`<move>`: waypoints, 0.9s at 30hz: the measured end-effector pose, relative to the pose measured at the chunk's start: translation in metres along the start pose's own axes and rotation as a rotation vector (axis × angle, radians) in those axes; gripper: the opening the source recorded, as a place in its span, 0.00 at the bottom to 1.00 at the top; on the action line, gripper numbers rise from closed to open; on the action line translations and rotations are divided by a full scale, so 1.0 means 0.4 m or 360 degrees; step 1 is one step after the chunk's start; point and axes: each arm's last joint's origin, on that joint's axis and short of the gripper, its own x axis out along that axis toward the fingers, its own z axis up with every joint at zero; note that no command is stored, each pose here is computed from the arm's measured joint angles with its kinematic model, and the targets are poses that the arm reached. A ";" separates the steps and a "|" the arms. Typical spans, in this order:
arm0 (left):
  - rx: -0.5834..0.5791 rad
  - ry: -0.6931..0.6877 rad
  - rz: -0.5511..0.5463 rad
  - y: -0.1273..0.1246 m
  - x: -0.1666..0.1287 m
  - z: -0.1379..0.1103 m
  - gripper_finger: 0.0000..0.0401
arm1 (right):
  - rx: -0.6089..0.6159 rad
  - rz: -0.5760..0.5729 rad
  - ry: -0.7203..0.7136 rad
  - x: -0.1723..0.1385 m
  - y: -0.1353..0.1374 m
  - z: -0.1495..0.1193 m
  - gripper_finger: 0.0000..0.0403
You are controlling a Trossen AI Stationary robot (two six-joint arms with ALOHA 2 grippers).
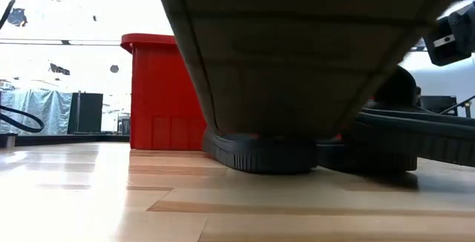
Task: Pick and place slides into bin
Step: Put the black slides into the red bin
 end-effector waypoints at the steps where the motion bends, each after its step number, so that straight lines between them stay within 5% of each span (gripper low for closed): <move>1: 0.0002 -0.0001 0.0004 0.001 -0.006 0.005 0.00 | -0.0001 0.0000 0.0000 0.000 0.000 0.000 0.61; 15: 0.0034 -0.0067 0.0026 -0.010 -0.101 0.059 0.00 | 0.0000 0.0000 0.0000 0.000 0.000 0.000 0.61; 27: 0.0026 -0.0120 0.0217 0.006 -0.189 0.086 0.00 | 0.0000 0.0000 0.0000 0.000 0.000 0.000 0.61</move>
